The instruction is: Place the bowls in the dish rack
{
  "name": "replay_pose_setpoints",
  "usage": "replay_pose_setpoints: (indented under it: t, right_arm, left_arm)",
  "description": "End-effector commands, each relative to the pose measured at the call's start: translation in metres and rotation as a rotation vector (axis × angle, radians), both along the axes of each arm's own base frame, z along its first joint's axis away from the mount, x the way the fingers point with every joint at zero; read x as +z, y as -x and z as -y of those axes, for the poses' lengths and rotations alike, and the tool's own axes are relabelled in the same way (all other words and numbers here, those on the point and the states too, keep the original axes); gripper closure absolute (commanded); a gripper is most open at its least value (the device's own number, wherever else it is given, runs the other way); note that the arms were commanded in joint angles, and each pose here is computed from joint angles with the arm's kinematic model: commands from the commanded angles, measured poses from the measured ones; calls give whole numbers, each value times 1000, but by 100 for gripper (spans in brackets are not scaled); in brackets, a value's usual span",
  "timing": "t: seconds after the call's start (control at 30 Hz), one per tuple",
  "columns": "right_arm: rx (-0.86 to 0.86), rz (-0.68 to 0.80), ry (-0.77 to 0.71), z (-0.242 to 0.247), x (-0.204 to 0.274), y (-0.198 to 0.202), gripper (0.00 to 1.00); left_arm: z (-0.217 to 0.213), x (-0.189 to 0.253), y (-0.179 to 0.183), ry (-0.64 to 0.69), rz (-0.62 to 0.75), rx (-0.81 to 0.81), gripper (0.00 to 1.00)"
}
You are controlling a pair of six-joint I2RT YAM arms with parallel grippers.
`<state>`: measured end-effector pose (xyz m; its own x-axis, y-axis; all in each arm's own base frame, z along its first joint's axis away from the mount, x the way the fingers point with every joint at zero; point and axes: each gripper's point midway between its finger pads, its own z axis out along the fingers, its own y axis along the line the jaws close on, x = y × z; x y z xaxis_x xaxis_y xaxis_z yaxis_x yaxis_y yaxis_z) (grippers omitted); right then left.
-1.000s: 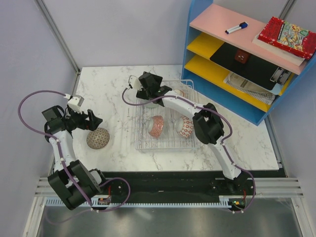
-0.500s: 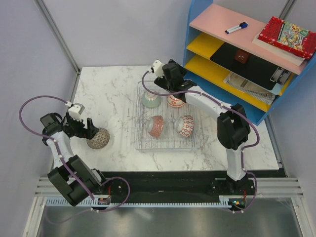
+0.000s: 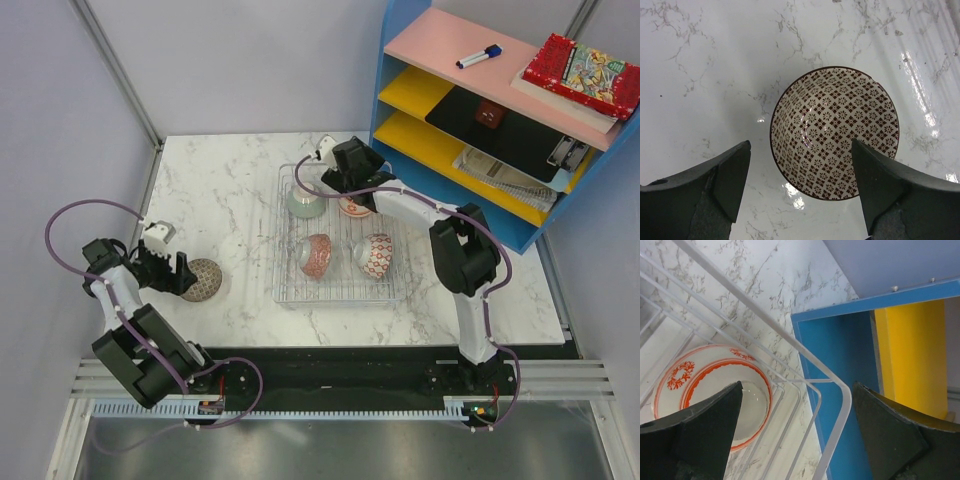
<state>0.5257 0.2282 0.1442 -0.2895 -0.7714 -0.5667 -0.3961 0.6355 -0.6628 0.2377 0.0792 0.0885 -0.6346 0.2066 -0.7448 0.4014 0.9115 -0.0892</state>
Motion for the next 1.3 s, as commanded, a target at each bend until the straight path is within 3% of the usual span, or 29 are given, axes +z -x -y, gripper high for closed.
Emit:
replay_pose_setpoints:
  t: [0.0, 0.4, 0.8, 1.17, 1.27]
  right_arm:
    - [-50, 26, -21, 15, 2, -2, 3]
    - [-124, 20, 41, 53, -7, 5, 3]
    - [-178, 58, 81, 81, 14, 10, 3]
    - [-180, 38, 34, 85, 14, 9, 3]
    - [-160, 27, -18, 75, 20, 9, 3]
  left_arm:
    - [-2, -7, 8, -35, -17, -52, 14]
    - [-3, -17, 14, -42, -62, -81, 18]
    - [1, -19, 17, -24, -73, -108, 26]
    - [4, -24, 18, 18, -103, -139, 60]
    - [6, -23, 17, 27, -96, -143, 77]
